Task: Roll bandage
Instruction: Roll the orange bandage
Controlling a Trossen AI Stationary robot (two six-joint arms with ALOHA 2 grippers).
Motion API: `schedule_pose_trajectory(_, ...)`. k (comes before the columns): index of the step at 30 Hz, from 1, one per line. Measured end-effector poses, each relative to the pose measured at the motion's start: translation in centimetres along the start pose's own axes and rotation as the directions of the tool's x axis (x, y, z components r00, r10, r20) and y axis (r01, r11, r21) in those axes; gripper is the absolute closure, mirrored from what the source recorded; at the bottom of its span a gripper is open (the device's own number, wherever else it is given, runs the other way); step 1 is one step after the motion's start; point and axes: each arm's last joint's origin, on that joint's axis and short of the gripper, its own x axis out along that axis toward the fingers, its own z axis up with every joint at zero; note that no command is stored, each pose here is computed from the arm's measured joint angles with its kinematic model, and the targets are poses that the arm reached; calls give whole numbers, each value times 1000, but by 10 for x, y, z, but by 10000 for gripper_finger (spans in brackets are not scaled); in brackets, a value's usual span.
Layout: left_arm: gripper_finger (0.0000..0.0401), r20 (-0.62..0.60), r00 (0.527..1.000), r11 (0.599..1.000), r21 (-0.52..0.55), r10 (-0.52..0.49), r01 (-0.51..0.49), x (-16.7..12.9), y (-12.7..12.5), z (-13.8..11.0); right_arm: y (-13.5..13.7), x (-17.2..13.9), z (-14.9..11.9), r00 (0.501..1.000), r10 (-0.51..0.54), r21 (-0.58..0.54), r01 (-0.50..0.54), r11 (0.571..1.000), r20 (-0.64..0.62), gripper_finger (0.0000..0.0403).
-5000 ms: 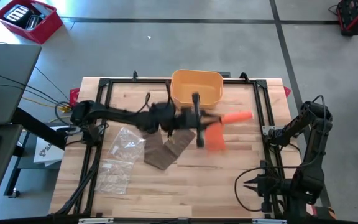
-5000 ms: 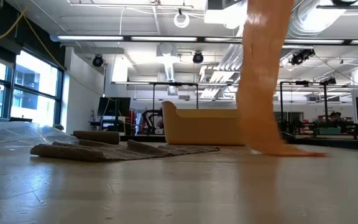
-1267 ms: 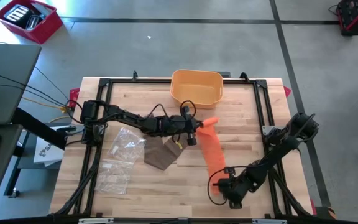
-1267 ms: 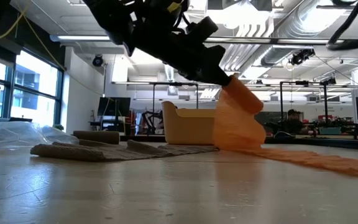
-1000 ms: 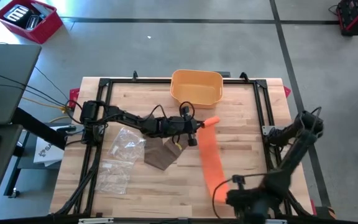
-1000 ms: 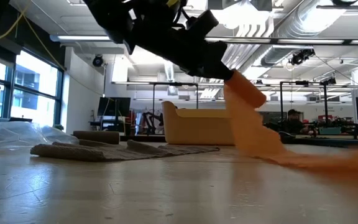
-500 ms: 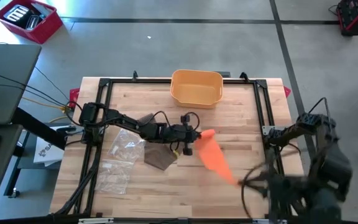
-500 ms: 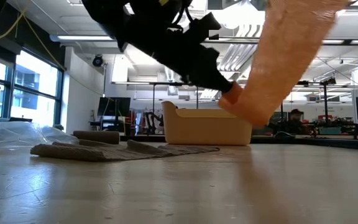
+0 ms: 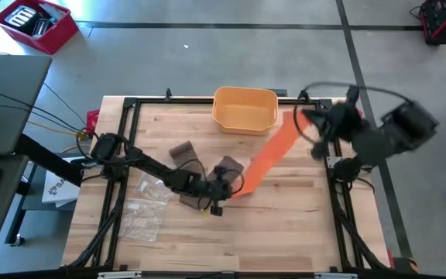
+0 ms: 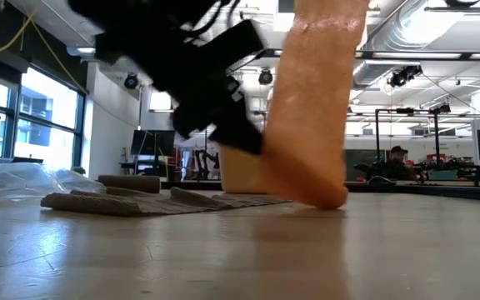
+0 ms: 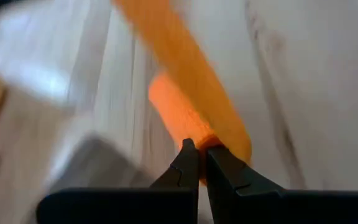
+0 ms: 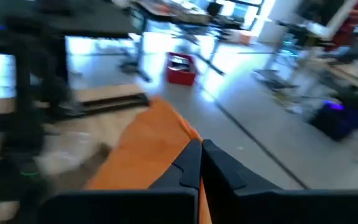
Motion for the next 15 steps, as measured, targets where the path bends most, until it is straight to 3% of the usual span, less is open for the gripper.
schedule_pose_trajectory(4,399,112,989,983,-167,92,-73,-9,5,-29,-16,11,2,999,-30,-41,29,999,-33,403)
schedule_pose_trajectory(8,399,259,944,938,-329,202,-110,-25,17,-44,5,12,2,973,210,-77,-217,973,-97,403)
schedule_pose_trajectory(15,399,318,896,874,-465,311,-138,-40,36,-60,64,-21,-7,814,556,-104,-576,811,-166,403)
